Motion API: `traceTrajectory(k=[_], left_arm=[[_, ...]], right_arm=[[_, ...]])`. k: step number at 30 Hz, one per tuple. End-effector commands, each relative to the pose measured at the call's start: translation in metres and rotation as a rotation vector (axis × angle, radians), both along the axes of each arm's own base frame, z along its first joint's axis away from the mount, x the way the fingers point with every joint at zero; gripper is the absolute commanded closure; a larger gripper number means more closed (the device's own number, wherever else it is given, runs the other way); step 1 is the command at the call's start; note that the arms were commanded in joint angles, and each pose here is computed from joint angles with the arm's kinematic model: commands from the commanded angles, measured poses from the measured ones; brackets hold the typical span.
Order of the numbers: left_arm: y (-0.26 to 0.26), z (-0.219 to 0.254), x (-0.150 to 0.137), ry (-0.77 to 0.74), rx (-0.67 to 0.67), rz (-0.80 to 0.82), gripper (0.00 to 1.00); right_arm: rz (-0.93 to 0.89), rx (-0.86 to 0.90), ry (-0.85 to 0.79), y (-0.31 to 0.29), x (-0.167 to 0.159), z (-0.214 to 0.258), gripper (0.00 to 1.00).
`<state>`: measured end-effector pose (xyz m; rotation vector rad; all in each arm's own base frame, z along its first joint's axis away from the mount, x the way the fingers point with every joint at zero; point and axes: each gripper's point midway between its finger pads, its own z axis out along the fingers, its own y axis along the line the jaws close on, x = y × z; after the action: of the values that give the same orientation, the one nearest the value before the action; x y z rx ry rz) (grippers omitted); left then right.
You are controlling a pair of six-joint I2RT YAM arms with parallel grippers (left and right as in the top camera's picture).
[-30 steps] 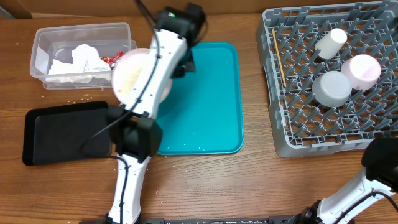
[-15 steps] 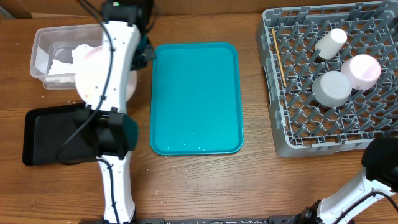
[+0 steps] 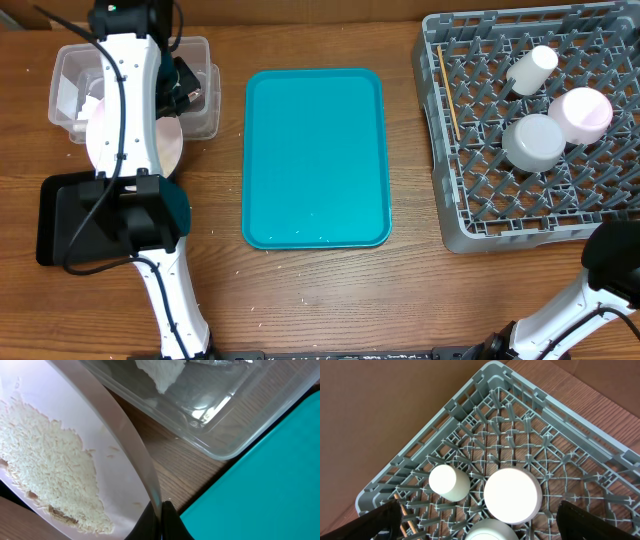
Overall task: Sort waste into correct bins and load items into the dishwasher
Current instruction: 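Lift the plate with the left gripper and carry it left over the black tray, then tilt the plate with the left gripper to dump rice onto the black tray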
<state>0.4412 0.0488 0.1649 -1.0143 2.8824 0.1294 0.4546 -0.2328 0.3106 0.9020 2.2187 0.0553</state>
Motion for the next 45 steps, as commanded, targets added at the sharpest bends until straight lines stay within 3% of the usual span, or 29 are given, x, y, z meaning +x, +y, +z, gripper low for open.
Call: traceTrajectory(k=[1,15,34,45], left_arm=[[-0.002,0.019,-0.001,-0.053,-0.049,0.014,0.96],[0.028,0.021,-0.007,-0.066,-0.11,0.106,0.96],[0.062,0.027,-0.062,0.009,-0.082,0.228,0.96],[0.071,0.02,-0.052,-0.05,-0.185,0.254,0.96]], right_arm=[[-0.004,-0.002,-0.021,0.0,0.0,0.007,0.0],[-0.003,-0.001,-0.02,0.0,0.0,0.007,0.0],[-0.004,-0.002,-0.02,0.0,0.0,0.007,0.0],[-0.003,-0.001,-0.02,0.0,0.0,0.007,0.0]])
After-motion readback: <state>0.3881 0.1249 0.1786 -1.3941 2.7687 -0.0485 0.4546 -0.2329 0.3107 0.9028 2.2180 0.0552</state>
